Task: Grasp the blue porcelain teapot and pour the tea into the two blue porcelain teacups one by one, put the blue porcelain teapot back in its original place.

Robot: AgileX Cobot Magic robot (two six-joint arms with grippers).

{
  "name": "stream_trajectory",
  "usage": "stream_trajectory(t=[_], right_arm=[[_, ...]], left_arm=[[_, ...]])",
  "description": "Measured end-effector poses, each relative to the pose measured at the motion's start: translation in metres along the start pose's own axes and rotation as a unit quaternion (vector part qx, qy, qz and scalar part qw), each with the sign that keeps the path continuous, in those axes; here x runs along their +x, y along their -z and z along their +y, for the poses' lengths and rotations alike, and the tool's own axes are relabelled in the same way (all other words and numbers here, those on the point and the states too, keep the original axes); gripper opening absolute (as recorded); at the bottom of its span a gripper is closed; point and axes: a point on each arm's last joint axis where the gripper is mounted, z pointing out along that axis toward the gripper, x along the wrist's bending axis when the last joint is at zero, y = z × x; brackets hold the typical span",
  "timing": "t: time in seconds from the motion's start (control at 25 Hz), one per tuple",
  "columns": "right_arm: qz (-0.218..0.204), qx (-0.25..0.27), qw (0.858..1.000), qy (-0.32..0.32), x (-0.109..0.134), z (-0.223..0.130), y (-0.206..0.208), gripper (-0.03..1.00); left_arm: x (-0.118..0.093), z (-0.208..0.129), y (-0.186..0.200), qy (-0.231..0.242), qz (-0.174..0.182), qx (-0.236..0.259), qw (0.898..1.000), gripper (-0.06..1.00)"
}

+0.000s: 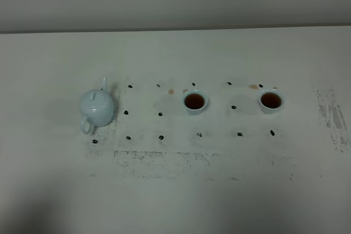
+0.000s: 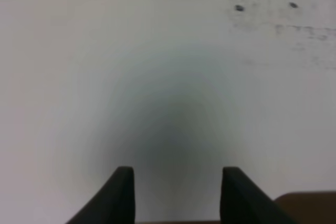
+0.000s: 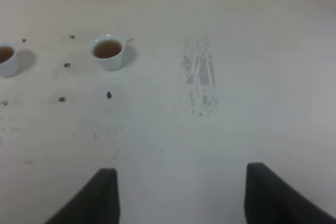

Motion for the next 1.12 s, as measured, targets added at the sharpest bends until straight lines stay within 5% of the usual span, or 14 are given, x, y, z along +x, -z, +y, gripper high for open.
stream_trajectory(t=[0.52, 1.12], right_arm=[[0.000, 0.000, 1.000, 0.000, 0.000, 0.000, 0.000, 0.54], [0.000, 0.000, 1.000, 0.000, 0.000, 0.000, 0.000, 0.54]], left_arm=[[-0.005, -0.015, 0.015, -0.034, -0.010, -0.084, 0.996, 0.41], [-0.005, -0.017, 0.015, -0.055, -0.034, -0.084, 0.994, 0.41]])
